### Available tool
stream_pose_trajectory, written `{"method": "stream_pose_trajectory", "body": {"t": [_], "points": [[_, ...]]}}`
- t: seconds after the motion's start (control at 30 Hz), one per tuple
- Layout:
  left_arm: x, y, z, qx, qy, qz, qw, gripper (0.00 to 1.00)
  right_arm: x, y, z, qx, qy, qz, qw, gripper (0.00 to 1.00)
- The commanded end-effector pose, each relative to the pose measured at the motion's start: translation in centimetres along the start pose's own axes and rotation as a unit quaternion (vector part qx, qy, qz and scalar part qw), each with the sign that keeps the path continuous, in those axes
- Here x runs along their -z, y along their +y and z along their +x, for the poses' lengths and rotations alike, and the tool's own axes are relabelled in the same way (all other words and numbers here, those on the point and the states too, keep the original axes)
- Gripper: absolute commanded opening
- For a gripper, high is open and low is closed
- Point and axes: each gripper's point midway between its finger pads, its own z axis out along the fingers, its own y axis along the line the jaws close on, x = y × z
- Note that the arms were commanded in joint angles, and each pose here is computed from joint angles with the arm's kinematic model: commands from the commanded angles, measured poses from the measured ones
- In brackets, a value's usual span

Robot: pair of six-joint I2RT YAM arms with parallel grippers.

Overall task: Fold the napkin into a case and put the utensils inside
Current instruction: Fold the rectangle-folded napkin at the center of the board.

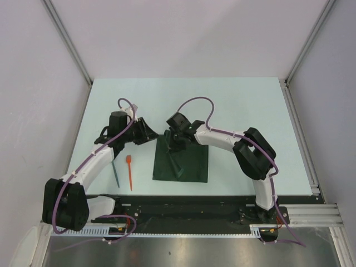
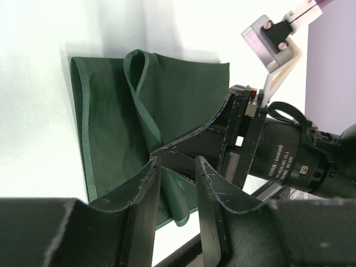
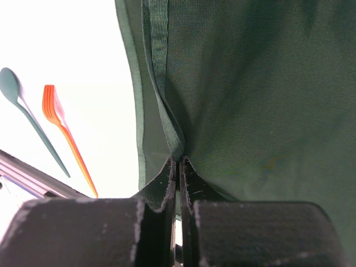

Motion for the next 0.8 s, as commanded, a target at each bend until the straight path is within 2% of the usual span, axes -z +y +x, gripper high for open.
{"method": "stream_pose_trajectory", "body": {"t": [0.0,0.77], "points": [[0.7,-0.6,-0.5,-0.016,-0.012,0.018,1.0,0.36,-0.4,1.9,-0.2,-0.004,0.003,-0.023,1.0,0.0],[1.2,-0.4,-0.7,-0.013,-0.018,0.016,1.0,0.36,-1.8,3.9,0.4,0.001,0.022,-0.044,0.999,0.0]]}}
